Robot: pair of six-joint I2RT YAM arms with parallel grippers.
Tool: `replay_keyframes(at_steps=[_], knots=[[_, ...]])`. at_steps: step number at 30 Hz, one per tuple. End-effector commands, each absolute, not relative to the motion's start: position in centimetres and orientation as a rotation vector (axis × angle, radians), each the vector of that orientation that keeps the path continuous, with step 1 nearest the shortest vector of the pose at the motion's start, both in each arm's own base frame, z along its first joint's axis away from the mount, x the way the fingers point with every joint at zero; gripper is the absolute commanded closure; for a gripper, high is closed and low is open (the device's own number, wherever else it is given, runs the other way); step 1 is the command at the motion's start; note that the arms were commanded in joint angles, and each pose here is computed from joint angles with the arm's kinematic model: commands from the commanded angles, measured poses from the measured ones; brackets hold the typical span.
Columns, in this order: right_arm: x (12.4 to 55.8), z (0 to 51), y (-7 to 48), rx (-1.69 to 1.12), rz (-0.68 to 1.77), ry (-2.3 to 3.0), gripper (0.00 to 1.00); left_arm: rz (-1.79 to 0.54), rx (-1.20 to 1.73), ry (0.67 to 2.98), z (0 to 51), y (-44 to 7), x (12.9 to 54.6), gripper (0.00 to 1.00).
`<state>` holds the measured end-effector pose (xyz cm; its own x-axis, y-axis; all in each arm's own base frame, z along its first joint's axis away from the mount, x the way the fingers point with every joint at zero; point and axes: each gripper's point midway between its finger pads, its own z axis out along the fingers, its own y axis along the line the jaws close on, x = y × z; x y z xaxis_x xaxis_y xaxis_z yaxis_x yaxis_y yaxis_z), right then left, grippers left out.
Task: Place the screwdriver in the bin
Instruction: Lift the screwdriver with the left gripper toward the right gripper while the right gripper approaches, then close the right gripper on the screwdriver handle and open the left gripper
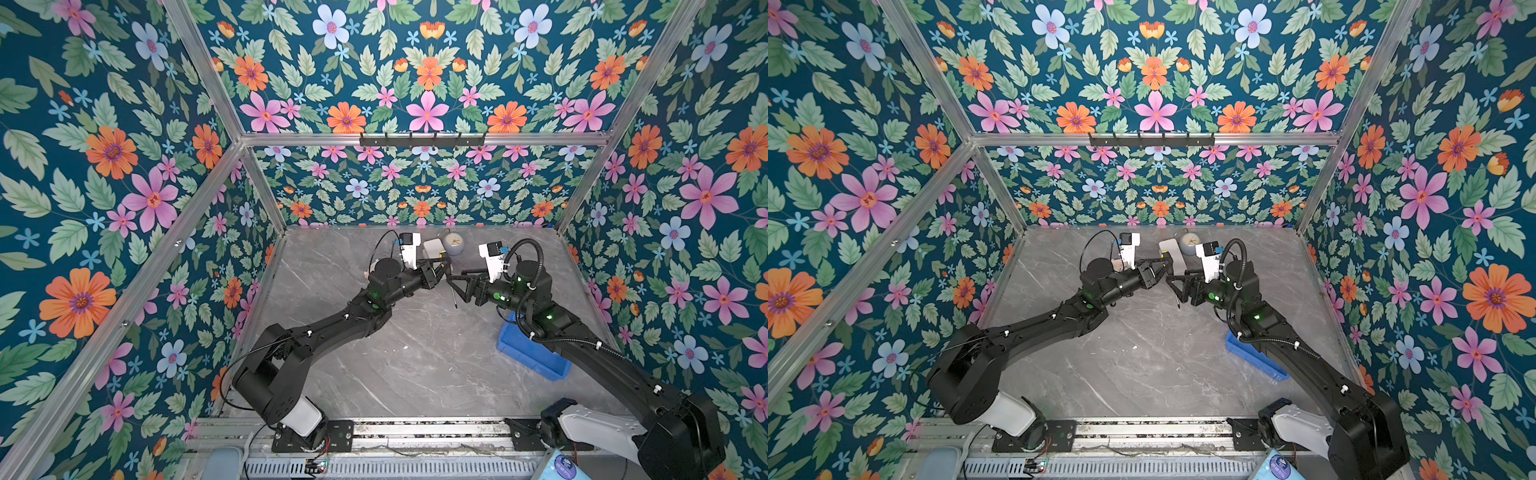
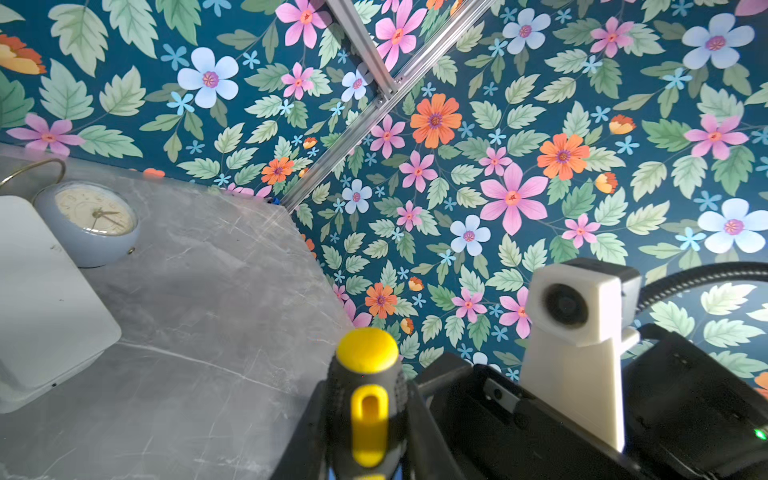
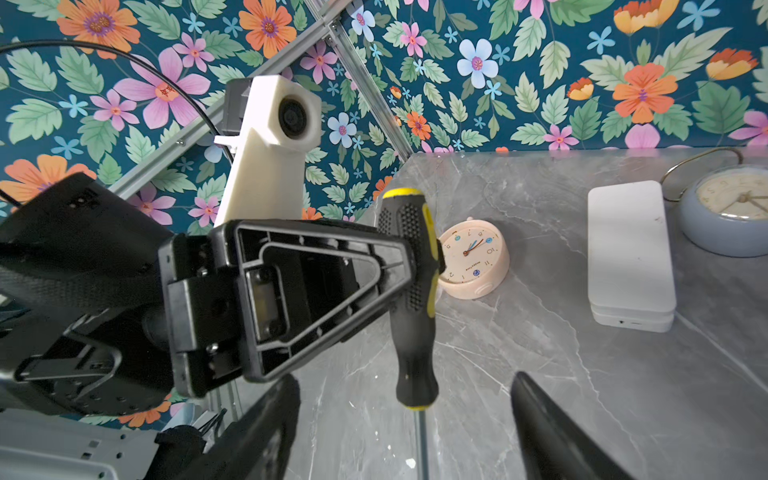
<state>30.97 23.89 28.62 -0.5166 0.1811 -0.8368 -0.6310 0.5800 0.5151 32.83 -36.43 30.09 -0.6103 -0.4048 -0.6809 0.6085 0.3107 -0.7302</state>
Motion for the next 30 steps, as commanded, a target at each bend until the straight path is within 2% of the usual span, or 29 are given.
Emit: replay_keyframes(at_steps=[1,3,6,8,12,17,21,23,26,30], knots=[[30.9,29.7,24.1,-0.358,1.114,1.824,0.38,-1.493,0.215,1.612,32.3,-36.5,32.2,0.85],[30.9,29.5,24.1,-0.355,1.112,1.832,0.45,-1.496,0.221,1.610,32.5,-36.6,32.1,0.85],[30.9,29.2,24.2,-0.365,1.119,1.844,0.49,-1.506,0.235,1.605,32.8,-36.8,32.0,0.85],[30.9,29.0,24.3,-0.370,1.123,1.857,0.56,-1.514,0.246,1.604,32.9,-37.0,31.9,0.85],[30.9,28.8,24.5,-0.385,1.129,1.861,0.61,-1.517,0.262,1.598,33.1,-37.1,31.7,0.85],[30.8,28.8,24.7,-0.403,1.129,1.866,0.77,-1.512,0.262,1.608,32.8,-37.1,31.7,0.85],[30.8,28.5,24.8,-0.412,1.126,1.876,0.76,-1.517,0.265,1.602,32.9,-37.1,31.6,0.85],[30.9,28.4,24.7,-0.407,1.122,1.879,0.72,-1.515,0.268,1.599,33.1,-37.0,31.5,0.84],[31.0,28.4,24.8,-0.414,1.127,1.878,0.74,-1.513,0.268,1.599,33.0,-36.9,31.4,0.84],[30.9,28.6,24.9,-0.421,1.128,1.874,0.92,-1.511,0.267,1.603,32.8,-36.9,31.5,0.84]])
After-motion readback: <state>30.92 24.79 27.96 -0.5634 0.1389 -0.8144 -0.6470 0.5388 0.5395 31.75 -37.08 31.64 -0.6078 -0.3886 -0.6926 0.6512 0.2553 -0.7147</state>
